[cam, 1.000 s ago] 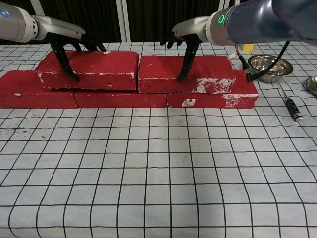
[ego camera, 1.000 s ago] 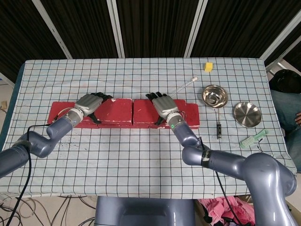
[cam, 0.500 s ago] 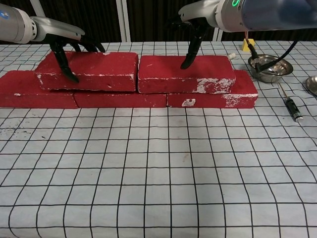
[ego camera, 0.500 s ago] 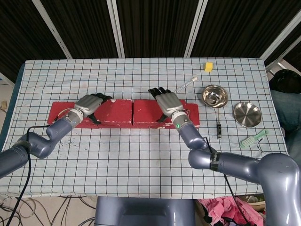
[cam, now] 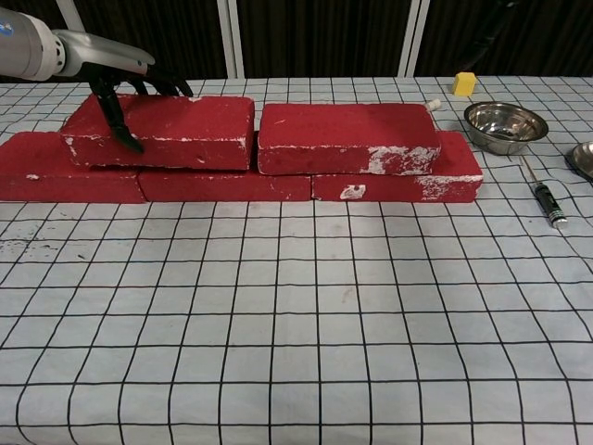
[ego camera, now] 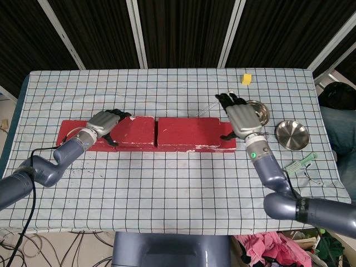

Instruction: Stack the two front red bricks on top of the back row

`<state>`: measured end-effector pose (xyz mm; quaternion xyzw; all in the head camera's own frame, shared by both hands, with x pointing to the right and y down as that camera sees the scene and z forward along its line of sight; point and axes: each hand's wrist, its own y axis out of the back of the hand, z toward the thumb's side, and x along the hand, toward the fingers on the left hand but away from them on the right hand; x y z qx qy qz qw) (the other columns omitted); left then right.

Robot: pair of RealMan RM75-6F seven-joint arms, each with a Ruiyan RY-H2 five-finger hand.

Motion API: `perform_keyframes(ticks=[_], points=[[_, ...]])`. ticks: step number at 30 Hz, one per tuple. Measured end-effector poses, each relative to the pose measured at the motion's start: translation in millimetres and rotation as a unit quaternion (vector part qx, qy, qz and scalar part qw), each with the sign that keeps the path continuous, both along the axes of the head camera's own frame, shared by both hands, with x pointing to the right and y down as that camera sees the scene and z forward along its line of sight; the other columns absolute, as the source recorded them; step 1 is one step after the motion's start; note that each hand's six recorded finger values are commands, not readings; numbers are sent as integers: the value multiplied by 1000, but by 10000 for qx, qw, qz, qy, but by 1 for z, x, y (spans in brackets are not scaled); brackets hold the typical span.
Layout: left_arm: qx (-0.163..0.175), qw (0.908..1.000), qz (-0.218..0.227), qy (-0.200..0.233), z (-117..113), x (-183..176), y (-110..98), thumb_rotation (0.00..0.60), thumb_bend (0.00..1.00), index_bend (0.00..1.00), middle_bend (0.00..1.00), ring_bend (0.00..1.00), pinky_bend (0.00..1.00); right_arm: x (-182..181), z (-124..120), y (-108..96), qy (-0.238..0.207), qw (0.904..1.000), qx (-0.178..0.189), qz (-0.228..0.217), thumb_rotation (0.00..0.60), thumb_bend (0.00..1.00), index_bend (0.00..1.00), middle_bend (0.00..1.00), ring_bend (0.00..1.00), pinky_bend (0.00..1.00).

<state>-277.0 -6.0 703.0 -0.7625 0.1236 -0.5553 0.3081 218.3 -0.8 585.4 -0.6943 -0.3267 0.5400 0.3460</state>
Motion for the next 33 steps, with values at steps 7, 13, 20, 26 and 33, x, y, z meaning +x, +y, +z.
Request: perform_keyframes(ticks=[7,13,20,26,33], points=[[-35,10000,6,4,4,1,1,600,0,111,123,34,129,47,-8,17,156,9995,58,255,600,0,27,35,8,129],[-63,10000,14,-8,8,1,3,600,0,111,123,34,129,72,-8,29,226,9988,100,416,600,0,27,35,8,129],[-26,10000,39,27,7,2,3,600,0,111,123,34,129,86,-5,39,199,9983,130,538,600,0,27,35,8,129],[-38,10000,41,57,7,3,3,600,0,111,123,34,127,90,-1,42,209,9980,89,590,600,0,27,35,8,129],[-72,9999,19,74,7,6,2,600,0,110,122,34,120,91,-1,43,226,9978,114,619,600,0,27,35,8,129]])
